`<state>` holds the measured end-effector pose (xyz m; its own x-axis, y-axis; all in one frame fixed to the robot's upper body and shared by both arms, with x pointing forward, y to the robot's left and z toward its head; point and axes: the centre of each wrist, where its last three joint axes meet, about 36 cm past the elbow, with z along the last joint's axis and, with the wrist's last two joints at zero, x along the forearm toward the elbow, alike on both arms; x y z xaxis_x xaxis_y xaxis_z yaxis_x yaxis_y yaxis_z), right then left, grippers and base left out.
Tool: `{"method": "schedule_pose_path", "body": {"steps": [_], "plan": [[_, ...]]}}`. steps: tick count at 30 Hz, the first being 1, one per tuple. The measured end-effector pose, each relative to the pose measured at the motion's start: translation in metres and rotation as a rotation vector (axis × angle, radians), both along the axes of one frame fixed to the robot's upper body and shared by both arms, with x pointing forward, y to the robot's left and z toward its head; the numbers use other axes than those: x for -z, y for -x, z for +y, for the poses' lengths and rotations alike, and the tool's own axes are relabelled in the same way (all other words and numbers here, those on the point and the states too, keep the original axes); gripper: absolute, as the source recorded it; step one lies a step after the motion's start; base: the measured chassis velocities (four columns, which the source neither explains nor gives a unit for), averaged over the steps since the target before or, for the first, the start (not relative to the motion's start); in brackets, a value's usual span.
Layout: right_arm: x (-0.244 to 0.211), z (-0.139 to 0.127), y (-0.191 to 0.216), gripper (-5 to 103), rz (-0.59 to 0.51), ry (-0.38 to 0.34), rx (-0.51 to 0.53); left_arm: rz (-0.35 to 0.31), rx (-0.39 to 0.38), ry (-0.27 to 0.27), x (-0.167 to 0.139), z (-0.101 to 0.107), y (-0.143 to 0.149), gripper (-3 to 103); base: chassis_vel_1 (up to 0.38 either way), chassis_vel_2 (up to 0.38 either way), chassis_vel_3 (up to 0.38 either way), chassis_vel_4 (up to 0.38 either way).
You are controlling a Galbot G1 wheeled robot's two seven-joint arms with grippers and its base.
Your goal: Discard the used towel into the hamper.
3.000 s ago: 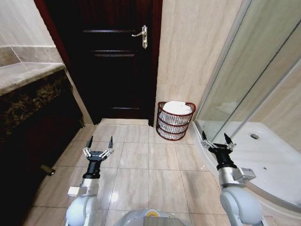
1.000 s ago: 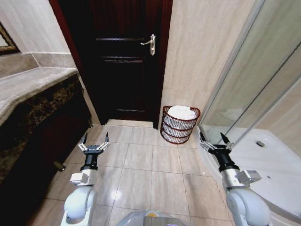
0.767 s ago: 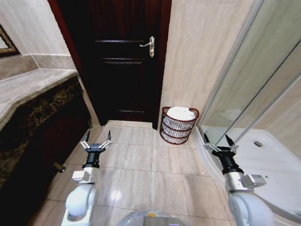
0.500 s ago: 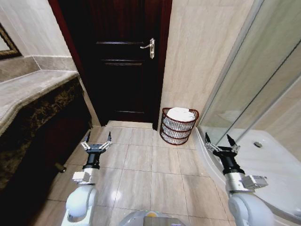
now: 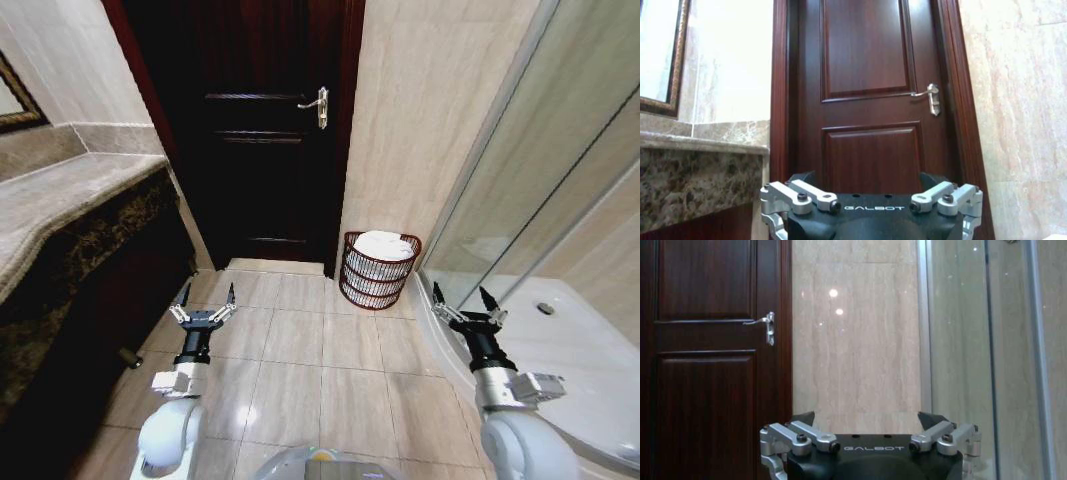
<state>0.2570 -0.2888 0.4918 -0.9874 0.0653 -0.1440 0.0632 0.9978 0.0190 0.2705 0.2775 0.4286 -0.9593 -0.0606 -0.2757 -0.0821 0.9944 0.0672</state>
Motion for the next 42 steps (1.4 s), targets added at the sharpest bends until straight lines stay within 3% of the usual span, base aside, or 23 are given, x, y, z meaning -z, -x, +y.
{"method": "schedule_pose_path", "body": {"steps": [12,18,27,33,42], "plan": [[0.002,-0.001,0.002,100,-0.002,0.002,0.018,0.002,0.006,0.007,-0.001,0.0,0.0,100,0.0,0.0,0.0,0.0],[0.004,-0.003,0.0,100,-0.003,0.0,0.008,0.022,0.08,0.046,-0.009,-0.002,-0.004,100,0.0,0.0,0.0,0.0],[0.012,0.013,-0.001,100,0.014,-0.047,-0.041,0.046,0.141,0.049,-0.015,-0.019,-0.023,100,0.0,0.0,0.0,0.0],[0.015,0.027,0.001,100,0.006,-0.066,-0.049,0.09,0.116,0.065,-0.001,-0.042,-0.019,100,0.0,0.0,0.0,0.0],[0.021,0.027,0.007,100,0.013,-0.056,-0.05,0.078,0.077,0.036,-0.003,-0.041,-0.013,100,0.0,0.0,0.0,0.0]]}}
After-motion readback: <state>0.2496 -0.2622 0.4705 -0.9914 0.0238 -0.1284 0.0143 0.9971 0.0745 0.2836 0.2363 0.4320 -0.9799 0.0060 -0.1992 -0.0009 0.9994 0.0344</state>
